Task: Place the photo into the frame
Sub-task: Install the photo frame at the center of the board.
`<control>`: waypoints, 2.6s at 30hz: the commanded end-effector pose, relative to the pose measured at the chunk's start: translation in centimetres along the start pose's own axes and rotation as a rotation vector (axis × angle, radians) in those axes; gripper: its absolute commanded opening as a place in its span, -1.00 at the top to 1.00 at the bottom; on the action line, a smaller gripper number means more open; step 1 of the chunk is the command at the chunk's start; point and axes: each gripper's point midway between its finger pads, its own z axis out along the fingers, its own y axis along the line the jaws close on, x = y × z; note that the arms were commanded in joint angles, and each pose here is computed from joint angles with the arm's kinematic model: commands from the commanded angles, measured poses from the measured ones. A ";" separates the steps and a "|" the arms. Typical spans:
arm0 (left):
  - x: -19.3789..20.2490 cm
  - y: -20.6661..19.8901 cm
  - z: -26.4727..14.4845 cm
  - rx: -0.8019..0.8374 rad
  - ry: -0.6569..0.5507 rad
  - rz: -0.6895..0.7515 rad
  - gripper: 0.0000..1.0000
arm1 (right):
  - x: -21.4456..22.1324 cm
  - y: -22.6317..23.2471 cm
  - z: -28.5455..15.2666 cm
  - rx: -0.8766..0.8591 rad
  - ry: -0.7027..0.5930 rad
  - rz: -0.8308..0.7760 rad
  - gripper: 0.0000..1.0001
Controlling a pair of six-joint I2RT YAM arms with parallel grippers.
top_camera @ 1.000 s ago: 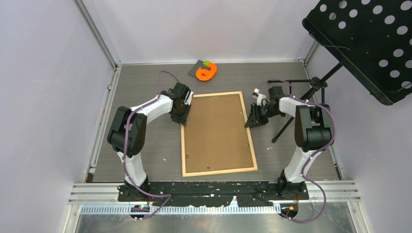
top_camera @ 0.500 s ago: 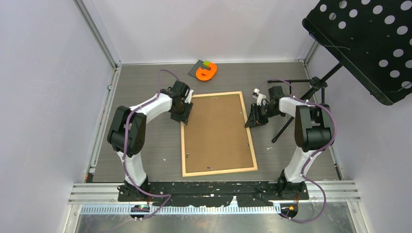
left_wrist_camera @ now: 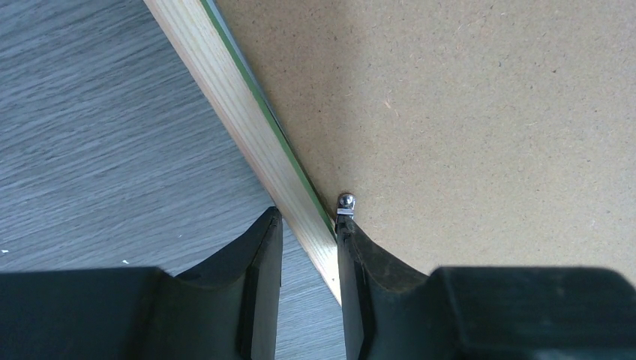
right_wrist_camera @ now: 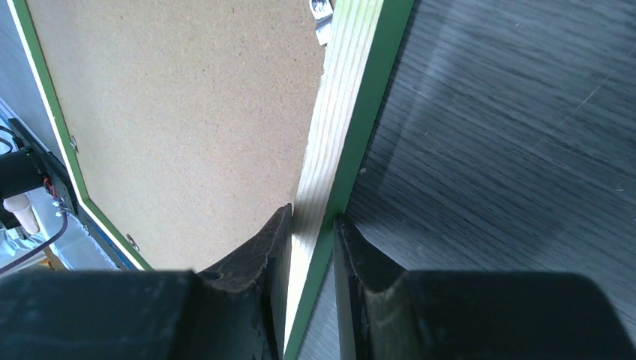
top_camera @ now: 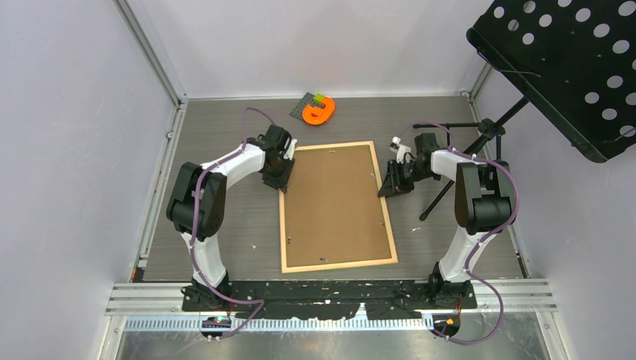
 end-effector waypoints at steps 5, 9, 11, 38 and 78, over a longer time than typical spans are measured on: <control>-0.7 -0.2 0.1 0.022 -0.029 0.001 0.37 | 0.3 0.4 0.4 -0.030 0.017 -0.001 0.89; -0.5 -0.3 0.1 0.025 -0.028 -0.002 0.37 | 0.3 0.5 0.4 -0.031 0.017 -0.001 0.88; -0.4 -0.4 -0.1 0.029 -0.030 -0.004 0.37 | 0.3 0.4 0.3 -0.032 0.016 -0.001 0.88; 1.0 -0.3 0.4 0.030 -0.002 -0.005 0.58 | 0.2 0.4 0.4 -0.033 0.015 0.000 0.88; 0.1 0.0 0.2 0.041 -0.022 -0.033 0.54 | 0.3 0.4 0.4 -0.036 0.016 0.002 0.89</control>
